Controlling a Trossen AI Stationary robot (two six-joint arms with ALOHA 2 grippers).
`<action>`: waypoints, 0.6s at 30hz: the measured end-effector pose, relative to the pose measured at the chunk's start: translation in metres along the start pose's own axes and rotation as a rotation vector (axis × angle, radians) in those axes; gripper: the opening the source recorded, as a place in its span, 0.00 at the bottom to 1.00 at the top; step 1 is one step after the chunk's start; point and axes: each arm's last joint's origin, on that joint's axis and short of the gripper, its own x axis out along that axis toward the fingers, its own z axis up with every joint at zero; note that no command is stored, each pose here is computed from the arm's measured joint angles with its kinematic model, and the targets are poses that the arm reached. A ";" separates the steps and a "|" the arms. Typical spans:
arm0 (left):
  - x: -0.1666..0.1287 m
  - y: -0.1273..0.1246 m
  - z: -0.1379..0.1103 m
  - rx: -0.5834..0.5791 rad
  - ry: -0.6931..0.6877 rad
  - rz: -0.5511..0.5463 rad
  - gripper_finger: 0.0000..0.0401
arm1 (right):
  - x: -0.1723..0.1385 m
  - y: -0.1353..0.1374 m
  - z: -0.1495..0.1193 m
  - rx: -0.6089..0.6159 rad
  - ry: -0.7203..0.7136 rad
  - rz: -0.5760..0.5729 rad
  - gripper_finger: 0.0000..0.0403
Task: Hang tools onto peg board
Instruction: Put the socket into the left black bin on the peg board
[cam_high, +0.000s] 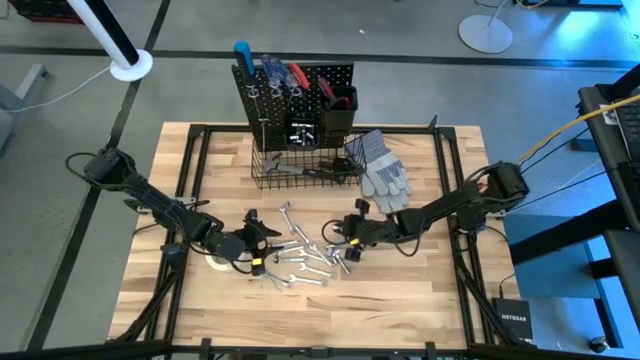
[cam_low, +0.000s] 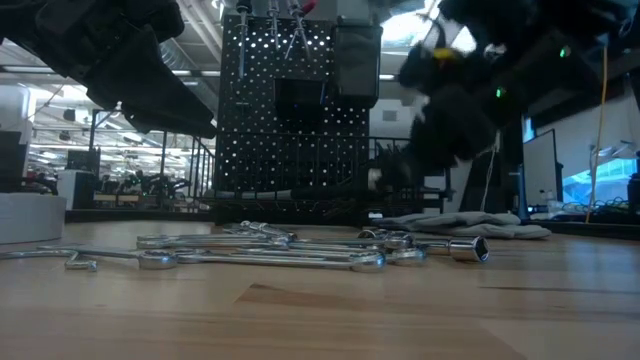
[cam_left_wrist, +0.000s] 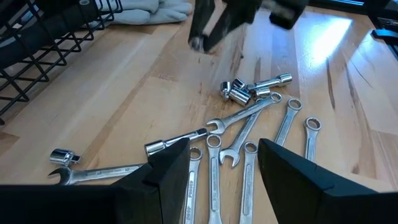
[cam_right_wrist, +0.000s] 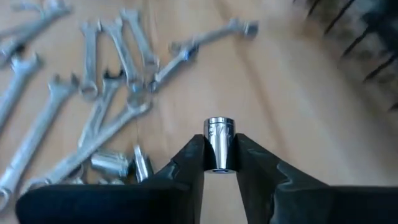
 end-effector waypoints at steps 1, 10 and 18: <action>0.000 0.000 0.000 0.000 0.000 0.000 0.45 | -0.004 0.001 0.004 -0.010 -0.024 -0.008 0.19; 0.000 0.000 0.000 -0.001 -0.001 -0.001 0.45 | -0.025 0.010 0.085 -0.175 -0.300 -0.201 0.20; 0.000 0.000 0.000 0.002 -0.003 -0.001 0.45 | -0.012 0.002 0.153 -0.396 -0.338 -0.444 0.20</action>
